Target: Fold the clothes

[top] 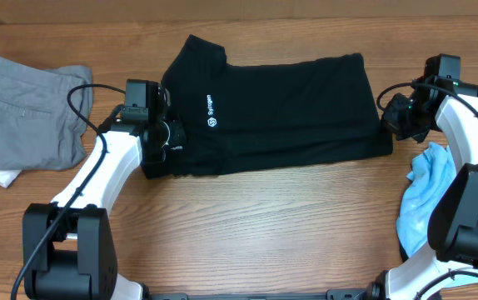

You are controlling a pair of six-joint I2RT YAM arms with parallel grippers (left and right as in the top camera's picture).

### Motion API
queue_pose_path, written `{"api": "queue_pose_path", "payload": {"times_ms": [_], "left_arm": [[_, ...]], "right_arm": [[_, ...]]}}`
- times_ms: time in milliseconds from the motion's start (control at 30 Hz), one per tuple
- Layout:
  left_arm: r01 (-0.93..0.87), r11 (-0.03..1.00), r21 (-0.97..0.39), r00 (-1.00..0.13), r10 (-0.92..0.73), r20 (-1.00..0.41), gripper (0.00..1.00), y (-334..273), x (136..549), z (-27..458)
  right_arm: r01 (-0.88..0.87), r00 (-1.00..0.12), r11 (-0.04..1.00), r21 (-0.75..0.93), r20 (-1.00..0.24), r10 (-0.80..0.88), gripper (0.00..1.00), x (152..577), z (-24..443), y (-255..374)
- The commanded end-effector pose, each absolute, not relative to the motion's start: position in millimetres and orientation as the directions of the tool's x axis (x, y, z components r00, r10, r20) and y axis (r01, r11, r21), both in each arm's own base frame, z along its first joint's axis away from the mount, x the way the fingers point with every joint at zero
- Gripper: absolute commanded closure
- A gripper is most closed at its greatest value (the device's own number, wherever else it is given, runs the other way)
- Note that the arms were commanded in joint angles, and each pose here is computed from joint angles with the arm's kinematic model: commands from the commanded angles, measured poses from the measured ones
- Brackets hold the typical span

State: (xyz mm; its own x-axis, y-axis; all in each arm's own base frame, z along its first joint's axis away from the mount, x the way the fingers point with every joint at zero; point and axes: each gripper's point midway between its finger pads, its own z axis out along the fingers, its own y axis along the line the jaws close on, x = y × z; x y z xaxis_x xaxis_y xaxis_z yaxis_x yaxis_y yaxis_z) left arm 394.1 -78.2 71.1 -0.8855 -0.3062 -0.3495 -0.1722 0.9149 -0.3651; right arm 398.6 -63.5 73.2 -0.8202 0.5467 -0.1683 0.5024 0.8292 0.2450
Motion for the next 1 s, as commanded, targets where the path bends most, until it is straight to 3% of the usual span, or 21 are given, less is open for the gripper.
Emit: {"api": "queue_pose_path", "payload": {"times_ms": [0,167,267,300,333,733,967], "left_arm": [[-0.187,0.915,-0.359,-0.872,-0.323,-0.369,0.91,-74,399,69],[-0.183,0.913,-0.365,-0.863,-0.327,-0.385,0.80,-74,404,72],[-0.183,0.913,-0.365,-0.863,-0.327,-0.384,0.61,-74,403,72],[-0.186,0.913,-0.363,-0.867,-0.327,-0.377,0.59,-74,402,71],[-0.190,0.913,-0.360,-0.871,-0.326,-0.367,0.59,-74,399,69],[-0.283,0.925,-0.252,-0.940,-0.320,-0.119,0.56,-65,334,44],[-0.318,0.941,-0.113,-0.945,-0.325,-0.046,0.46,-45,306,37]], "right_arm": [[0.489,-0.815,0.833,0.258,-0.204,0.542,0.91,404,83,-63],[0.487,-0.813,0.834,0.261,-0.214,0.542,0.88,407,84,-64],[0.486,-0.813,0.834,0.261,-0.215,0.541,0.53,408,83,-64],[0.486,-0.813,0.834,0.260,-0.213,0.541,0.43,407,83,-64],[0.487,-0.814,0.834,0.259,-0.210,0.541,0.41,407,82,-64],[0.511,-0.830,0.828,0.229,-0.119,0.545,0.39,379,52,-58],[0.520,-0.822,0.834,0.184,-0.159,0.547,0.40,370,19,-66]]}}
